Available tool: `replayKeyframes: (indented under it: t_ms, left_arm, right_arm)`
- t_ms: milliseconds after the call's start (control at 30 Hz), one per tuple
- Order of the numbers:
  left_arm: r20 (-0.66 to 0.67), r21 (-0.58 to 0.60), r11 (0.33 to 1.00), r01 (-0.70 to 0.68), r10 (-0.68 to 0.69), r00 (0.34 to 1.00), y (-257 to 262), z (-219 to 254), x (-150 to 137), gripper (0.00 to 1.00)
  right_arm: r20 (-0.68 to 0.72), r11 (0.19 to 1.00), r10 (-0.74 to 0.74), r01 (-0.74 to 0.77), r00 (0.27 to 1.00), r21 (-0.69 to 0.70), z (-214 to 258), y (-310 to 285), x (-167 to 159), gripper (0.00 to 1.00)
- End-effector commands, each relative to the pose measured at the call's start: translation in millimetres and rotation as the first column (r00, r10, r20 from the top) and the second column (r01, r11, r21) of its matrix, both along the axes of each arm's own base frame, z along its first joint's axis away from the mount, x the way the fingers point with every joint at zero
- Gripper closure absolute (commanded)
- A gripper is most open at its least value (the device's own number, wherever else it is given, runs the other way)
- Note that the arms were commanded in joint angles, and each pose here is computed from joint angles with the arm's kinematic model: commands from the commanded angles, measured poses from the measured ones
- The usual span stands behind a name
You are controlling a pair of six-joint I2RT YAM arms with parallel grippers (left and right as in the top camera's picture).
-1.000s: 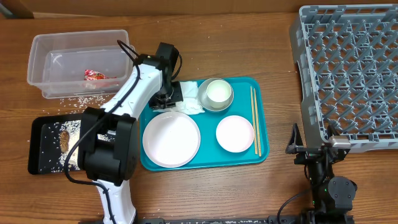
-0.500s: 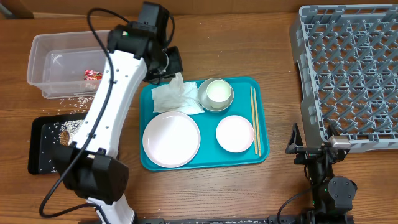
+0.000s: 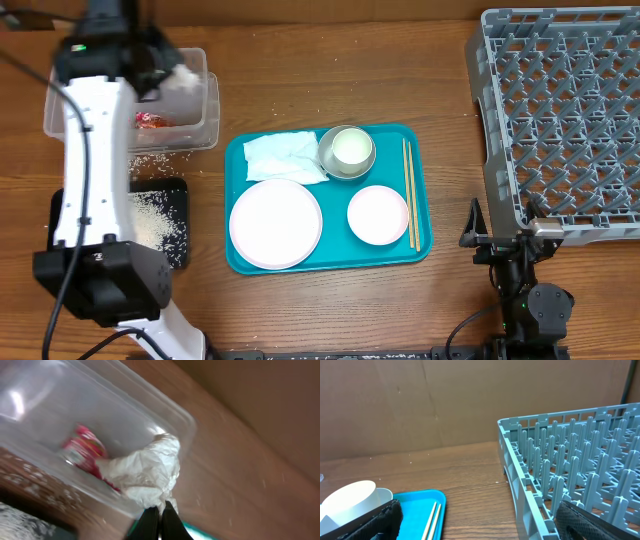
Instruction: Sort waste into correct bins and load items into the dishwasher
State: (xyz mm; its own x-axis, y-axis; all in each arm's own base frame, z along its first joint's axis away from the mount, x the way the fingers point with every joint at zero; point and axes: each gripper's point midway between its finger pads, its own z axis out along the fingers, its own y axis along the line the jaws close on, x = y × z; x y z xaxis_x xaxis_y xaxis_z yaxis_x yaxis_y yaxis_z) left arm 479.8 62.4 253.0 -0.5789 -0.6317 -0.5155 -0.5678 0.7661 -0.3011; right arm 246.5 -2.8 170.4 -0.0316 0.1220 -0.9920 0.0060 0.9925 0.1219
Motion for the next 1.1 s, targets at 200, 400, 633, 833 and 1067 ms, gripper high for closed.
replayKeyframes:
  t_ms: [200, 400, 633, 833, 1067]
  left_arm:
    - [-0.056, 0.002, 0.988, -0.157, 0.157, 0.986, 63, -21, -6, 0.0]
    - [-0.103, -0.116, 0.992, 0.047, -0.059, 0.993, 25, -32, -10, 0.01]
    - [0.165, -0.321, 0.699, 0.639, -0.623, 0.764, -94, -3, -15, 0.07]
    - [-0.112, -0.222, 0.685, 0.694, -0.725, 0.68, -142, -41, -45, 0.08]
    - [-0.419, -0.088, 0.791, 0.605, -0.58, 0.698, -178, -103, -60, 0.18]
  right_arm:
    - [0.008, 1.0, -0.012, 0.012, 1.0, -0.003, -1, -2, 0, 0.0]
    - [0.008, 1.0, -0.012, 0.012, 1.0, -0.003, -1, -2, 0, 0.0]
    - [0.008, 1.0, -0.012, 0.012, 1.0, -0.003, -1, -2, 0, 0.0]
    - [0.008, 1.0, -0.012, 0.012, 1.0, -0.003, -1, -2, 0, 0.0]
    - [0.008, 1.0, -0.012, 0.012, 1.0, -0.003, -1, -2, 0, 0.0]
